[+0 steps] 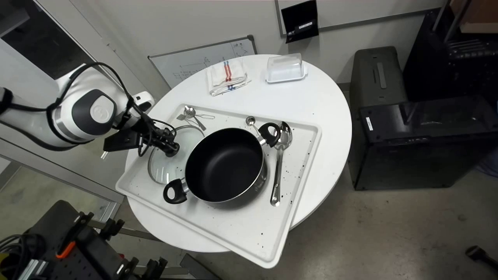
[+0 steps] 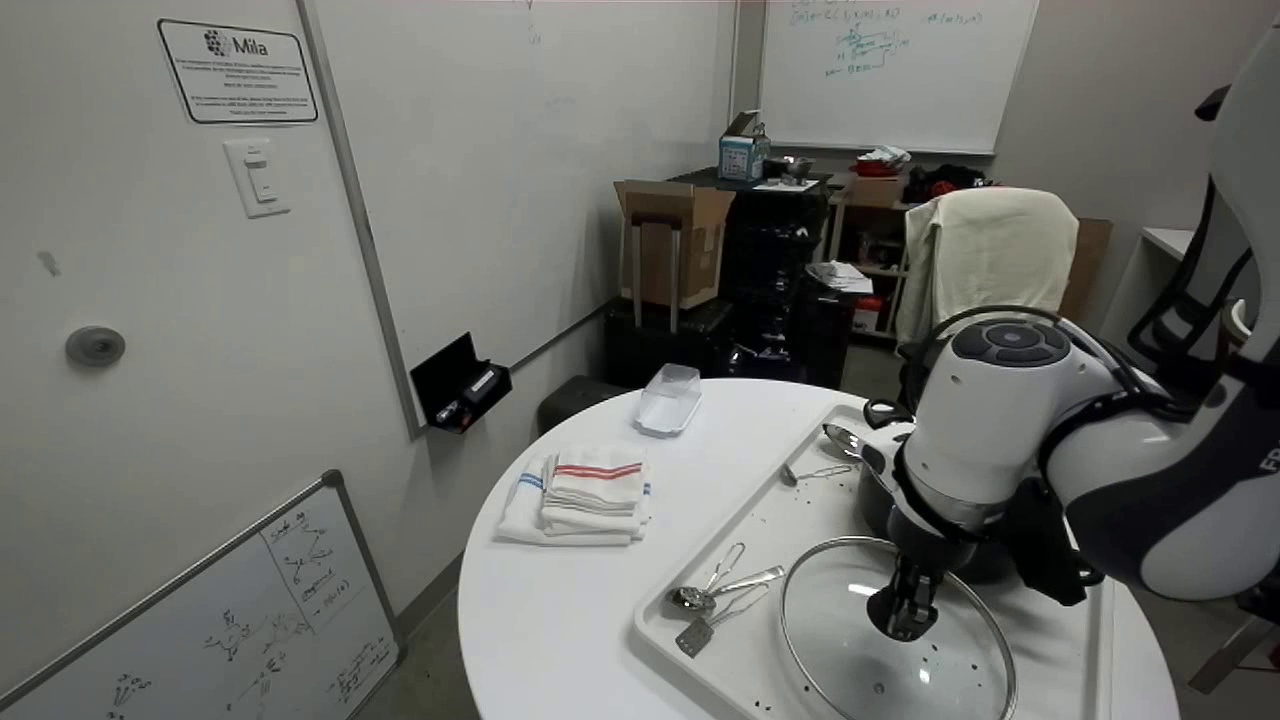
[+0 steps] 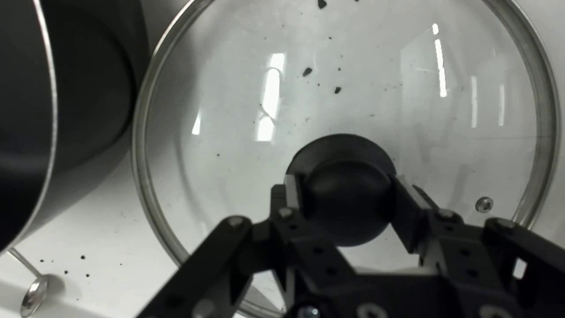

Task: Remove the glass lid from the black pot.

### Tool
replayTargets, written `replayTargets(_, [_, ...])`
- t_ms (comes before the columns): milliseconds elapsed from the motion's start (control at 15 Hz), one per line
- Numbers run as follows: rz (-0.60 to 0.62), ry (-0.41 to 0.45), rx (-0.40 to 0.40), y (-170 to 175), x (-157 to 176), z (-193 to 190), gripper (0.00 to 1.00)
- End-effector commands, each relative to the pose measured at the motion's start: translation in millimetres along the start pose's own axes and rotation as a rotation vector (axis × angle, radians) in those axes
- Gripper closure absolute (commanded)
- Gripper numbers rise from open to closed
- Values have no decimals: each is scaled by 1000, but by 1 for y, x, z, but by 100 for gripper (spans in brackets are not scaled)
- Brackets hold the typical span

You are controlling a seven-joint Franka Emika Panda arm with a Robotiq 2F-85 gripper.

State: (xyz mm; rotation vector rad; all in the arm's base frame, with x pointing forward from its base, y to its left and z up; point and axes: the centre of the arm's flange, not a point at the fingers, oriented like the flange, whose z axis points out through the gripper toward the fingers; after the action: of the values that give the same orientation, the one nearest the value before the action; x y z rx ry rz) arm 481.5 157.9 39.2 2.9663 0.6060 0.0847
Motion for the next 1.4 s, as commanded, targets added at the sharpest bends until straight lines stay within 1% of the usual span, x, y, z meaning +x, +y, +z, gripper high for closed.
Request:
replayTargets(0, [4, 17, -19, -2, 4, 16, 75])
replayTargets(200, [3, 6, -17, -5, 1, 24, 75])
replayTargets(467, [11, 6, -10, -4, 0, 20, 75])
replayTargets(533, [14, 5, -8, -4, -1, 19, 43])
replayTargets(600, [18, 3, -6, -3, -2, 18, 24])
replayTargets(667, [22, 2, -2, -2, -4, 17, 19])
replayTargets(800, [26, 1, 8, -2, -6, 13, 5])
replayTargets(867, [26, 1, 12, -1, -7, 11, 1])
replayTargets(933, [27, 1, 16, -1, -9, 9, 0])
replayTargets(1333, [22, 0, 57, 1, -20, -13, 0])
